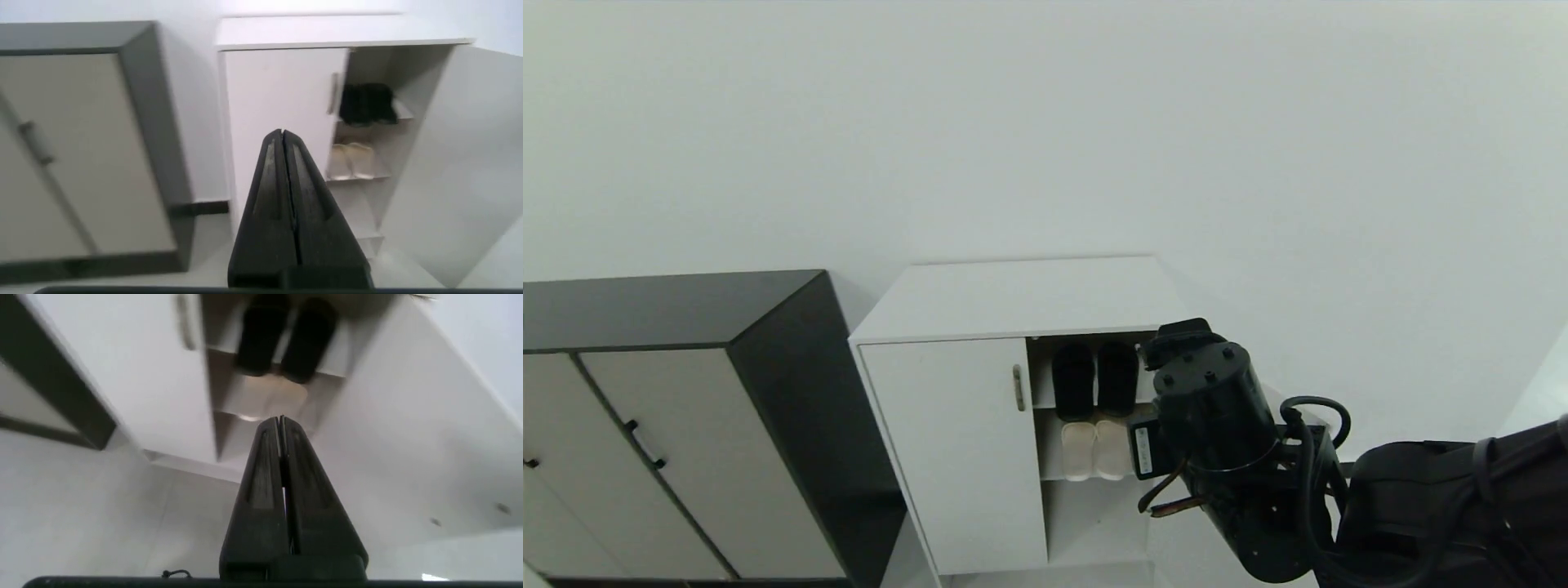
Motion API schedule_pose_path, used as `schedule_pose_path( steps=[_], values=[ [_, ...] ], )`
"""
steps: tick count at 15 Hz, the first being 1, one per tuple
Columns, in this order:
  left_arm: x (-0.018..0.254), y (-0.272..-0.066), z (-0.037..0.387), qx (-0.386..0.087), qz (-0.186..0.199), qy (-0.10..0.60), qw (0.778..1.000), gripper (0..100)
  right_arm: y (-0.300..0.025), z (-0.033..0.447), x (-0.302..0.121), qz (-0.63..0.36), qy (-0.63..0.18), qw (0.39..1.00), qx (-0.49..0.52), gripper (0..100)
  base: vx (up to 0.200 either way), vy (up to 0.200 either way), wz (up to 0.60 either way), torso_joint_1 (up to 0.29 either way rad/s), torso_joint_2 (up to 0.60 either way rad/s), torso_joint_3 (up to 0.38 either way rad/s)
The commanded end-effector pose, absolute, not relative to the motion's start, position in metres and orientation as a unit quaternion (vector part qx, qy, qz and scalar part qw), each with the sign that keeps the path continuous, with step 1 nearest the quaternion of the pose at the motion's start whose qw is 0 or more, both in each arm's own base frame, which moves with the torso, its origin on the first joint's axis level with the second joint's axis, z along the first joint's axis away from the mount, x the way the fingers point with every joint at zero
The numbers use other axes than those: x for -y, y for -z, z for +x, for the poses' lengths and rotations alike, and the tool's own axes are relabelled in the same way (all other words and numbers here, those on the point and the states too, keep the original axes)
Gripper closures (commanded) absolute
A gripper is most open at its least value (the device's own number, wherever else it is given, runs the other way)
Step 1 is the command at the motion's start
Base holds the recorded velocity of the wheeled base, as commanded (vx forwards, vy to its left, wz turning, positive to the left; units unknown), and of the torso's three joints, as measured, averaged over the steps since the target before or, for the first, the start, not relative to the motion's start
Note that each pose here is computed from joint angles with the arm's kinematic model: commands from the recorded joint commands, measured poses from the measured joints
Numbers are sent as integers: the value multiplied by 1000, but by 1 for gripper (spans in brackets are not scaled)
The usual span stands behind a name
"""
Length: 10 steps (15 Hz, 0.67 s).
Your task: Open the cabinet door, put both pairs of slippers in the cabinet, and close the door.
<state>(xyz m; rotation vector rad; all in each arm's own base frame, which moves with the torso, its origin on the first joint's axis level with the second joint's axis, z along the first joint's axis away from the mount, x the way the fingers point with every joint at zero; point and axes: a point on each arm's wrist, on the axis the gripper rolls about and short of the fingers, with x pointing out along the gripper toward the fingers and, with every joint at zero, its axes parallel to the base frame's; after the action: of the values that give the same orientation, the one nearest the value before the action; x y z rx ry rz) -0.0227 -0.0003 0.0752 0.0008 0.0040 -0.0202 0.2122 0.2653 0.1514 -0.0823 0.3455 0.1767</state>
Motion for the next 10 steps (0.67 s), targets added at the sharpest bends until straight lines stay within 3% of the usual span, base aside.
schedule_pose_path(
  steps=[1,3,10],
  values=[
    [0,-75,-23,-2,1,10,1000,100,-152,212,-265,-41,-88,980,-171,100,0,0,-600,2,2,2],
    [0,-75,-23,-2,0,10,1000,100,-153,212,-265,-38,-88,981,-168,100,0,0,-600,12,5,5],
    [0,-75,-23,-2,2,10,1000,100,-159,222,-259,-29,-75,986,-148,100,0,0,0,0,0,0]
  ],
)
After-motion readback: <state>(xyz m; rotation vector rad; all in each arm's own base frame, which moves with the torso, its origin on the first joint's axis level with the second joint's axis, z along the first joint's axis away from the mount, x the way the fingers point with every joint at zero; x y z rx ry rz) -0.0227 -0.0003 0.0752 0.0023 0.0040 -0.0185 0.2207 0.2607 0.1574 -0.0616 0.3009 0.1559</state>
